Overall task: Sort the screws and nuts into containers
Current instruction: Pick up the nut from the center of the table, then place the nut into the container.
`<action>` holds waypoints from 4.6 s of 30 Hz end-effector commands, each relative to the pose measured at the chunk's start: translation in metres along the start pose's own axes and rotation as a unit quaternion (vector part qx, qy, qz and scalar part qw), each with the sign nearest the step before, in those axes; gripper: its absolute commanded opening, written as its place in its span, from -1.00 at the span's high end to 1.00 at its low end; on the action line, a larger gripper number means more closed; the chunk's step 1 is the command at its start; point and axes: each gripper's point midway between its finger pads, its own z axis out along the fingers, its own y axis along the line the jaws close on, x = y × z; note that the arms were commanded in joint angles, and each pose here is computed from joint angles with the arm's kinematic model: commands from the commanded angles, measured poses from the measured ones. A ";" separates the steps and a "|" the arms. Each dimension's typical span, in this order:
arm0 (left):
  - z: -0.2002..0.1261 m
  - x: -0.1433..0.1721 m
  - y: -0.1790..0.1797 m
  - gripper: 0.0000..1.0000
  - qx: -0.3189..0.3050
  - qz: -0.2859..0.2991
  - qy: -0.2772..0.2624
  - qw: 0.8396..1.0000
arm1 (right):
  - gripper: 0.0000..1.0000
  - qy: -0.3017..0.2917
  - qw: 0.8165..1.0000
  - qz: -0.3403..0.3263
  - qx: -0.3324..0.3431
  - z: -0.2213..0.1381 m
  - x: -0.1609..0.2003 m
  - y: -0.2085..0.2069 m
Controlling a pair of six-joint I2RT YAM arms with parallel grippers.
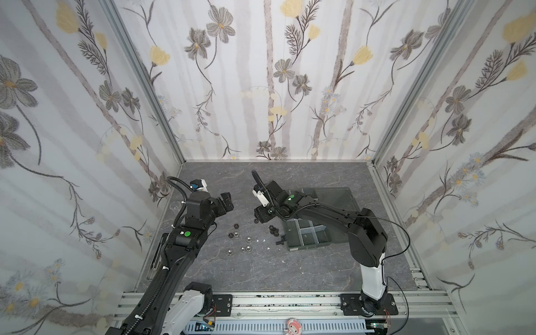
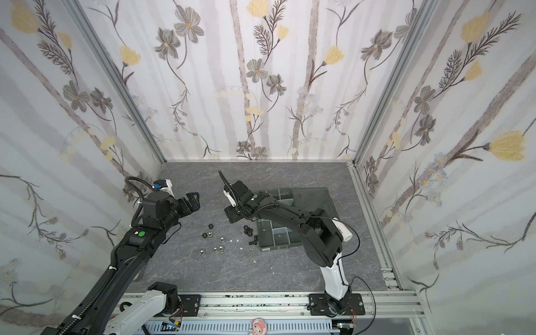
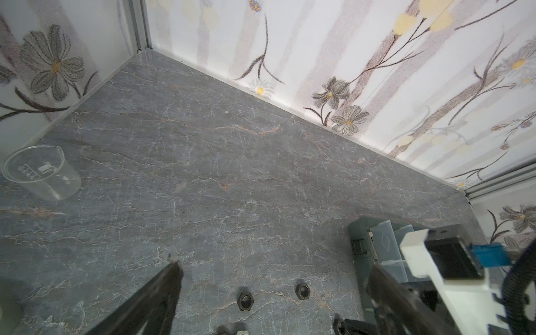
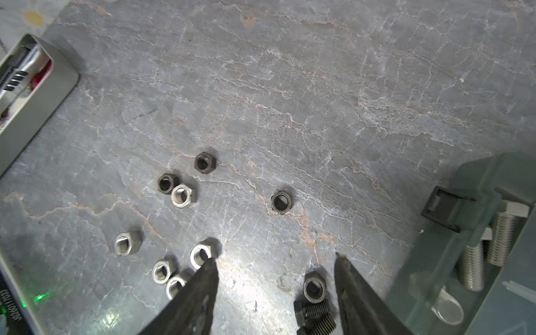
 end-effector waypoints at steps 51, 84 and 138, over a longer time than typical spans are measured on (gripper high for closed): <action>0.004 -0.009 0.011 -1.00 0.010 -0.042 -0.015 0.999 | 0.24 0.089 0.994 -0.044 0.053 0.094 0.042 -0.012; 0.004 -0.008 0.009 -1.00 0.020 -0.034 -0.012 0.999 | 0.59 0.058 0.996 -0.040 0.045 0.061 0.014 -0.006; 0.022 0.010 -0.001 -1.00 0.048 -0.030 0.035 0.998 | 0.56 -0.008 0.979 0.127 0.160 -0.032 0.003 -0.227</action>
